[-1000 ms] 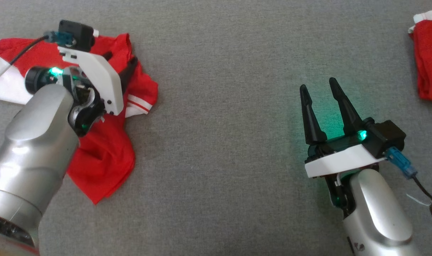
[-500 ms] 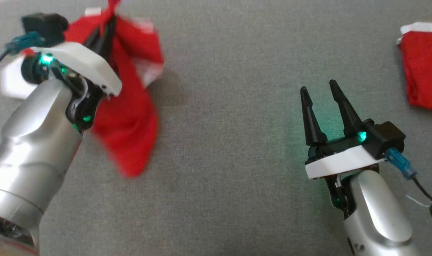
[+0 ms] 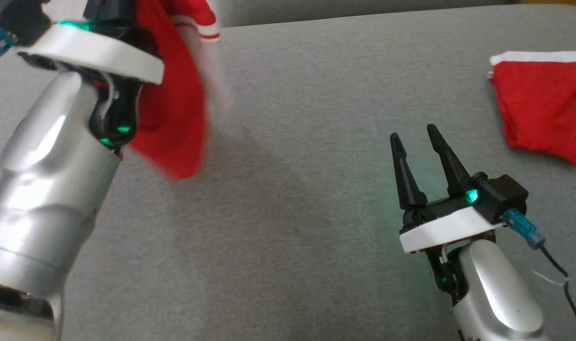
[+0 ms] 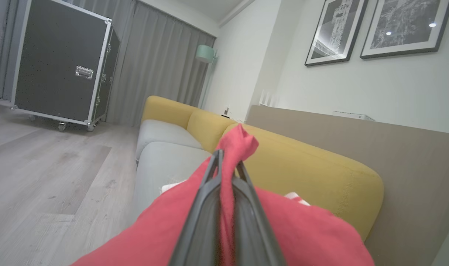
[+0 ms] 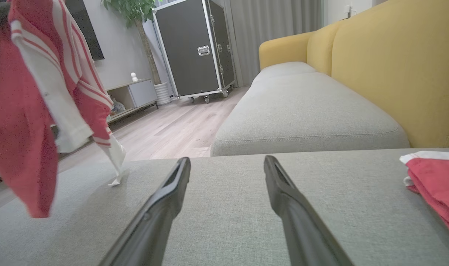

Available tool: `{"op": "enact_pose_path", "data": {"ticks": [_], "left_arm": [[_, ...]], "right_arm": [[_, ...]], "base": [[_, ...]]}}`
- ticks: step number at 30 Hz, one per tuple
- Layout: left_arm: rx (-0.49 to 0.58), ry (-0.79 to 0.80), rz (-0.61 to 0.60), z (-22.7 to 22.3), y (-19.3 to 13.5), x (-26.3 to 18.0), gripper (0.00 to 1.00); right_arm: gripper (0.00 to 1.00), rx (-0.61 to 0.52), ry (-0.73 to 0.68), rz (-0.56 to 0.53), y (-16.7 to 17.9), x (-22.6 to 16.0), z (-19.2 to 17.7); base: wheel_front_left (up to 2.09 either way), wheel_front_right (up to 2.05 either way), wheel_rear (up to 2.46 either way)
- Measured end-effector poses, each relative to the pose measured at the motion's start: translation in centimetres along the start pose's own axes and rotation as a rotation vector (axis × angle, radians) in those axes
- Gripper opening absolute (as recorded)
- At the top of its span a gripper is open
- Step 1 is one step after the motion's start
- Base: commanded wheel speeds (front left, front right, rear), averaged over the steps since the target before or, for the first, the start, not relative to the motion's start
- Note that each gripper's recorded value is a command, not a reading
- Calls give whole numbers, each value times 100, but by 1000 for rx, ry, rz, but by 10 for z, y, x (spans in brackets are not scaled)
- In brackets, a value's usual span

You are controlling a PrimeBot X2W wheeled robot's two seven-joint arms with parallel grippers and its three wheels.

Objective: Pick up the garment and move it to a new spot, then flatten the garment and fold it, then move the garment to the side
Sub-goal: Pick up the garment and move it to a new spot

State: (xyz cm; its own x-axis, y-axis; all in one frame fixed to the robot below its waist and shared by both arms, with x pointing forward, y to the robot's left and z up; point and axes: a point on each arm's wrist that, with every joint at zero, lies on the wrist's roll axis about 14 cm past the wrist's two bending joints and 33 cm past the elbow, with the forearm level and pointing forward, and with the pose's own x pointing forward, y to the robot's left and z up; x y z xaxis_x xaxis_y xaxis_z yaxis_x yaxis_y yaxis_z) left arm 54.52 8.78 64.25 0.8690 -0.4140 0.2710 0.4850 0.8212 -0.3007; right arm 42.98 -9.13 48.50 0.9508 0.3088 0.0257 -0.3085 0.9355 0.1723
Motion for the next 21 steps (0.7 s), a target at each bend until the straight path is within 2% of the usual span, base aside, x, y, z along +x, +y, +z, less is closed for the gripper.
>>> {"op": "enact_pose_path", "data": {"ticks": [4, 8, 12, 17, 18, 19, 21], "left_arm": [[33, -15, -74, -7, -34, 16, 0], [-4, -18, -107, -20, -57, 30, 0], [-52, 14, -206, -54, -103, 48, 0], [-130, 99, -267, -104, -137, 56, 0], [-139, 121, -274, -114, -140, 56, 41], [-141, 143, -285, -124, -144, 55, 100], [-143, 183, -292, -141, -145, 53, 100]], "right_arm": [[100, 7, -11, -33, -10, -8, 5], [100, 11, -27, -63, -19, -13, 11], [100, 5, -68, -123, -41, -17, 26], [100, -3, -73, -186, -65, -22, 28], [100, -4, -68, -196, -68, -23, 26], [100, -5, -61, -205, -71, -24, 24], [100, -5, -52, -219, -76, -25, 20]], "base": [[0, 0, 0], [0, 0, 0], [0, 0, 0], [0, 0, 0], [0, 0, 0], [0, 0, 0], [0, 0, 0]]}}
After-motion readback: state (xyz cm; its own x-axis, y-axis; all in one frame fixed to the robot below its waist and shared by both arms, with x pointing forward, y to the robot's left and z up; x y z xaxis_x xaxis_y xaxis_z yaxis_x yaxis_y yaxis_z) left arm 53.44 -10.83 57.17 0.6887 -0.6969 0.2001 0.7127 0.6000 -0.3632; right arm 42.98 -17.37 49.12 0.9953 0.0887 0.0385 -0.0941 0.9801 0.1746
